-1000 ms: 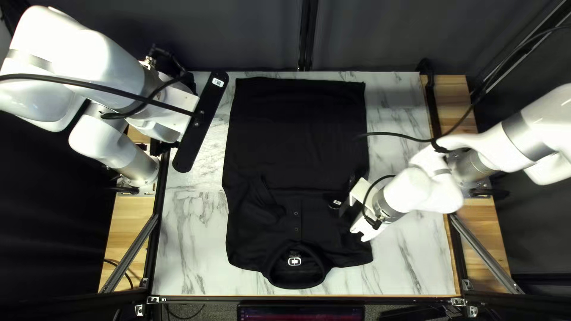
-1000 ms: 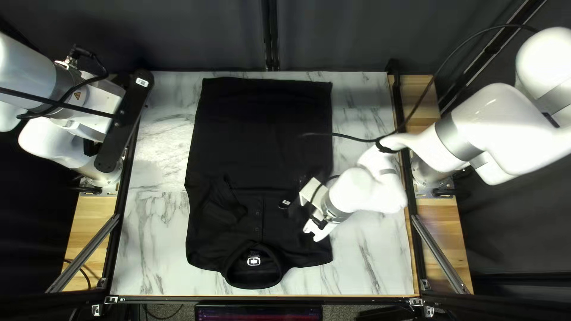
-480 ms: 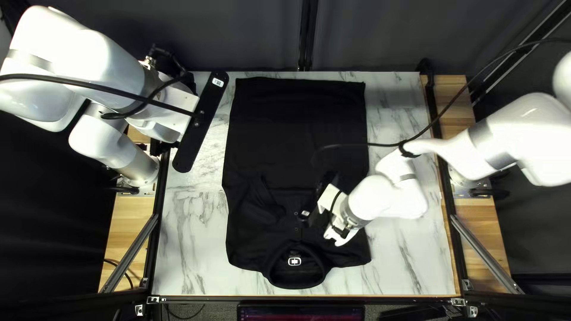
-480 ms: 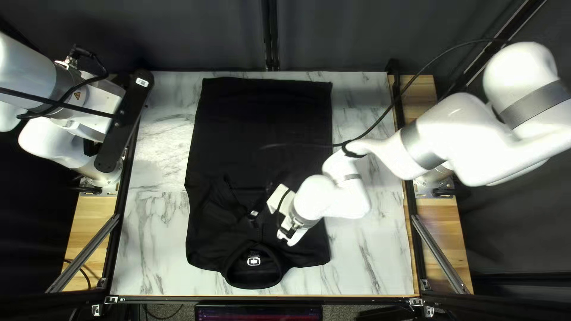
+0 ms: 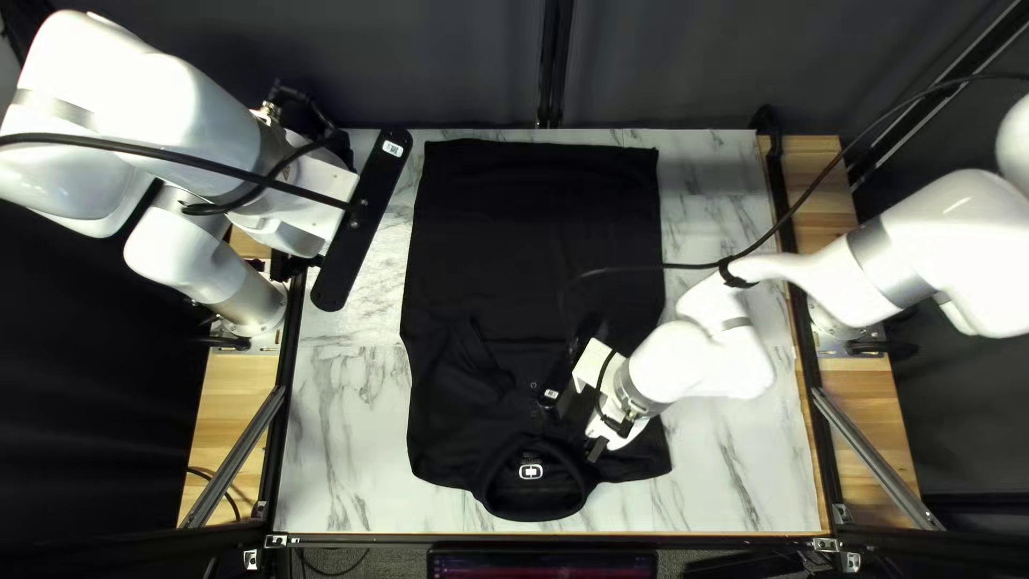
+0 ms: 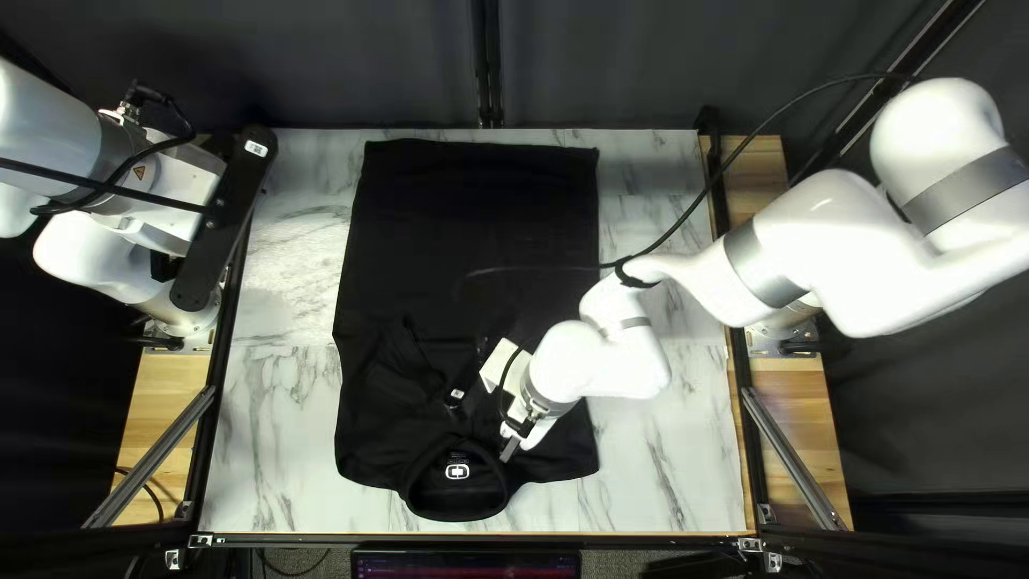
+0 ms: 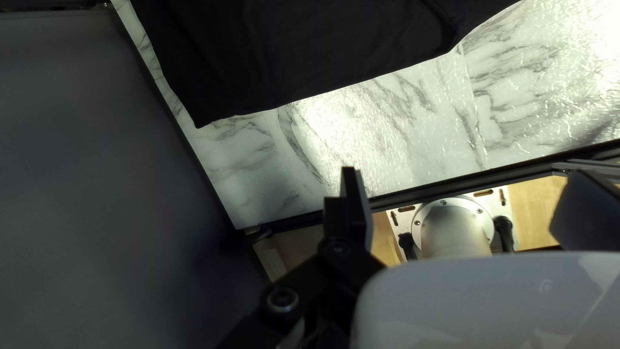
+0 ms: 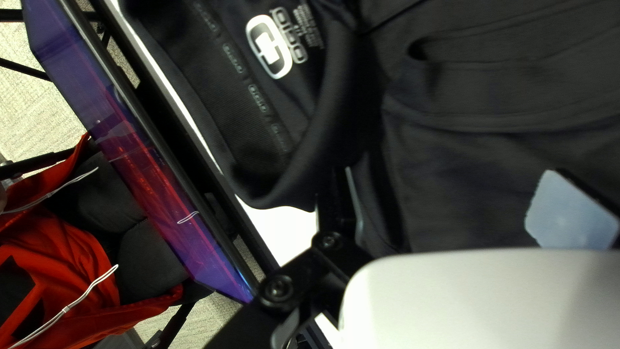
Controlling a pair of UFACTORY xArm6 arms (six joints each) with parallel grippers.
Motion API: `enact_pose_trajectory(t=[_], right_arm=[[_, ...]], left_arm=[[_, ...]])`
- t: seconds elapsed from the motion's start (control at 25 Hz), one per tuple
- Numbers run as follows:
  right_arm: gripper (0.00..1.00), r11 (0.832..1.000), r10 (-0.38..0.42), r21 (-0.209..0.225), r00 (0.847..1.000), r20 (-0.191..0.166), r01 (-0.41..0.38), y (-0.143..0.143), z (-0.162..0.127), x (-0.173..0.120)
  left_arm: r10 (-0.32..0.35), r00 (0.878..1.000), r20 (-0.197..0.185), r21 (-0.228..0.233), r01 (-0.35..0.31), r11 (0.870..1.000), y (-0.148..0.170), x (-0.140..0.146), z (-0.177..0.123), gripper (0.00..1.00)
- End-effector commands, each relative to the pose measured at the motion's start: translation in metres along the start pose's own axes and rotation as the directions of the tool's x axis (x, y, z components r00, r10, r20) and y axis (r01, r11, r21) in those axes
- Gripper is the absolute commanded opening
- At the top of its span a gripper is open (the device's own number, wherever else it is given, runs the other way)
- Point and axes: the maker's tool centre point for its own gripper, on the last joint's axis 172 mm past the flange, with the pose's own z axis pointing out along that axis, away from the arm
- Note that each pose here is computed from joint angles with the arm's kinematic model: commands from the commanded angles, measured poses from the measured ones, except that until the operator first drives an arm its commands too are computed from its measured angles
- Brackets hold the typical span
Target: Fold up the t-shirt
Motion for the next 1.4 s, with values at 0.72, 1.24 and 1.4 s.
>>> enact_pose_trajectory(t=[0.72, 1.24, 1.4], right_arm=[[1.00, 0.961, -0.276, 0.031, 0.960, 0.040, 0.274, 0.020, -0.015, 0.023], [1.00, 0.691, -0.659, -0.110, 0.685, 0.310, 0.714, 0.016, -0.035, 0.018], [1.00, 0.691, -0.659, -0.110, 0.685, 0.310, 0.714, 0.016, -0.035, 0.018]], left_arm=[[0.000, 1.000, 0.000, 0.000, 0.000, 1.000, 0.000, 0.000, 0.000, 1.00], [0.000, 1.000, 0.000, 0.000, 0.000, 1.000, 0.000, 0.000, 0.000, 1.00], [0.000, 1.000, 0.000, 0.000, 0.000, 1.000, 0.000, 0.000, 0.000, 1.00]])
